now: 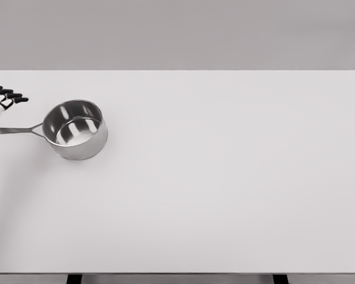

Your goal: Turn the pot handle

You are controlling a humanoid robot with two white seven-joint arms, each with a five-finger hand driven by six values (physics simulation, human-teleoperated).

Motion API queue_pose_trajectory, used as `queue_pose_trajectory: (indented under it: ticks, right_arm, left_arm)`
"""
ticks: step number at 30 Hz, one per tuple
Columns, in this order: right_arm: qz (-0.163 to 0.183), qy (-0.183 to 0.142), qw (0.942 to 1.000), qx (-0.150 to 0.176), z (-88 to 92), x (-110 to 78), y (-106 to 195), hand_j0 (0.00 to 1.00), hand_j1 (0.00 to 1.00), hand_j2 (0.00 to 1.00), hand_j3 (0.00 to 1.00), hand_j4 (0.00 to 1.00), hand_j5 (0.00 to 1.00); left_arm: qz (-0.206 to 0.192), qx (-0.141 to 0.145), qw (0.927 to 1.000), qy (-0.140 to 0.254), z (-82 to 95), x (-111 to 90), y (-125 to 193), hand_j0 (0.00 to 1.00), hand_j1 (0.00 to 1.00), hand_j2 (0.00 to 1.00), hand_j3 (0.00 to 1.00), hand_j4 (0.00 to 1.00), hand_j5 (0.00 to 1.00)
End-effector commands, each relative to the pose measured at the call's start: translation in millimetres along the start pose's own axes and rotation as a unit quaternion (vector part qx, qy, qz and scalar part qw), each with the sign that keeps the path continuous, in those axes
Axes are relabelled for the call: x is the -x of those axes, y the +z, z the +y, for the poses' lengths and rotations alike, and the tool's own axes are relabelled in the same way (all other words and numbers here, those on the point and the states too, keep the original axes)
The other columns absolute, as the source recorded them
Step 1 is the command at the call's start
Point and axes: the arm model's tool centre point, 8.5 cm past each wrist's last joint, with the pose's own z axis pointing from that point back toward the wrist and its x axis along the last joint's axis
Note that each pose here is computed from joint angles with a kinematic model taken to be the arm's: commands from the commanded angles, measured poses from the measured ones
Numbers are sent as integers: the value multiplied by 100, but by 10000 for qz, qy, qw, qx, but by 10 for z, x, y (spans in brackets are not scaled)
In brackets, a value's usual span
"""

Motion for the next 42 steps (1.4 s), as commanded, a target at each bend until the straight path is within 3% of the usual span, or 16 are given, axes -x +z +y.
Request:
queue_pose_trajectory:
  ticks: [1,29,37,40,42]
  right_arm:
    - [-1,2,10000,-1,0,0,0,100,100,100,100,100,100]
    - [-1,2,10000,-1,0,0,0,100,100,100,100,100,100]
    - [-1,2,10000,-1,0,0,0,100,100,100,100,100,100]
    - [-1,2,10000,-1,0,0,0,100,100,100,100,100,100]
    - [-1,2,10000,-1,0,0,0,100,100,100,100,100,100]
  left_arm:
    - [-20,9,10000,21,-12,-12,-8,100,100,100,100,100,100]
    - [42,-39,10000,35,36,45,-26,100,100,100,100,100,100]
    - [170,-83,9998,65,87,150,-29,100,100,100,100,100,100]
    - [229,-336,9992,-1,314,233,-31,100,100,100,100,100,100]
    - [229,-868,9959,90,690,319,-31,100,100,100,100,100,100]
